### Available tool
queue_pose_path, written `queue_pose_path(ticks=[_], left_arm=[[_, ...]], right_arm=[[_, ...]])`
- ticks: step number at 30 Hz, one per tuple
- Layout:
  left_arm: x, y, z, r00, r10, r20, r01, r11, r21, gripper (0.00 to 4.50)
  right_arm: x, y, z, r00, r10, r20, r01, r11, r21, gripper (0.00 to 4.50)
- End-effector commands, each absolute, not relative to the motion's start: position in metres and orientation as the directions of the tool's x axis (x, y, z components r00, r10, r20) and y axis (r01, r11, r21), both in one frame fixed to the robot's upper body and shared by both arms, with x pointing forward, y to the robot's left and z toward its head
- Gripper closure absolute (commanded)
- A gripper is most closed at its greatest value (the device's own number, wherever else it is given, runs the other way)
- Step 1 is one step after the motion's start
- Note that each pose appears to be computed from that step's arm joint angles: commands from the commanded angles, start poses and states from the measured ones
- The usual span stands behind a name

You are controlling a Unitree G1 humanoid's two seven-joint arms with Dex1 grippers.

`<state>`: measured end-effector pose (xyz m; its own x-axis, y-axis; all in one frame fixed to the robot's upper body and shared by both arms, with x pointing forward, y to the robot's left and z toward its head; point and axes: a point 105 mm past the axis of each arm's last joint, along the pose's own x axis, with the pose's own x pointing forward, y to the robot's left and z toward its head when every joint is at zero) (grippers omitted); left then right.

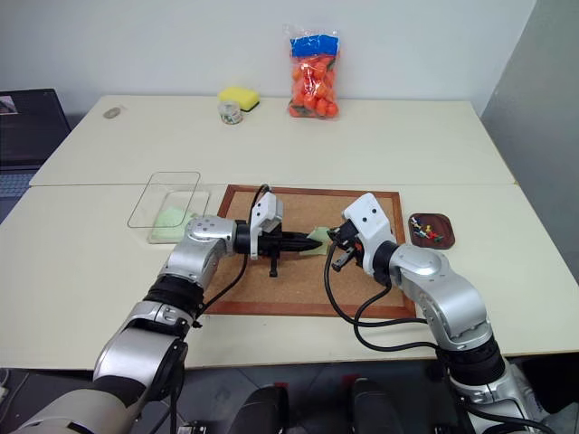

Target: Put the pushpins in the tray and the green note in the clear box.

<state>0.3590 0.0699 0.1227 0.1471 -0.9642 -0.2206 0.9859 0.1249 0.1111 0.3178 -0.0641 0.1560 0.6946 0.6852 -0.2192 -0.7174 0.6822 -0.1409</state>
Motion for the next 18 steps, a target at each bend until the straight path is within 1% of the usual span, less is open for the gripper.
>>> queue_pose_path(ticks=[1, 7, 8, 10, 14, 15, 16, 18], left_arm=[[0.358, 0.068, 0.134, 0.16, -0.97, -0.184, 0.982, 0.137, 0.131, 4.49], [0.364, 0.078, 0.141, 0.234, -0.96, -0.151, 0.97, 0.22, 0.104, 4.49], [0.365, 0.079, 0.143, 0.245, -0.958, -0.146, 0.967, 0.232, 0.104, 4.5], [0.368, 0.084, 0.147, 0.273, -0.952, -0.137, 0.96, 0.261, 0.104, 4.5], [0.374, 0.091, 0.153, 0.329, -0.937, -0.117, 0.942, 0.318, 0.109, 4.5], [0.374, 0.092, 0.154, 0.338, -0.934, -0.115, 0.939, 0.325, 0.113, 4.5], [0.375, 0.094, 0.156, 0.349, -0.931, -0.11, 0.935, 0.336, 0.116, 4.5], [0.379, 0.108, 0.172, 0.419, -0.901, -0.11, 0.898, 0.393, 0.2, 4.5]], right_arm=[[0.313, -0.062, 0.174, 0.692, 0.704, -0.162, -0.722, 0.672, -0.164, 4.5], [0.304, -0.068, 0.178, 0.668, 0.723, -0.175, -0.744, 0.647, -0.166, 4.5], [0.303, -0.069, 0.178, 0.665, 0.725, -0.178, -0.747, 0.644, -0.165, 4.32], [0.291, -0.068, 0.178, 0.604, 0.769, -0.209, -0.797, 0.58, -0.167, 4.0], [0.277, -0.065, 0.18, 0.532, 0.815, -0.231, -0.847, 0.508, -0.159, 2.95], [0.275, -0.064, 0.18, 0.517, 0.823, -0.236, -0.856, 0.493, -0.156, 2.79], [0.272, -0.063, 0.18, 0.504, 0.829, -0.241, -0.864, 0.48, -0.155, 2.51], [0.273, -0.062, 0.183, 0.509, 0.828, -0.237, -0.86, 0.479, -0.173, 2.08]])
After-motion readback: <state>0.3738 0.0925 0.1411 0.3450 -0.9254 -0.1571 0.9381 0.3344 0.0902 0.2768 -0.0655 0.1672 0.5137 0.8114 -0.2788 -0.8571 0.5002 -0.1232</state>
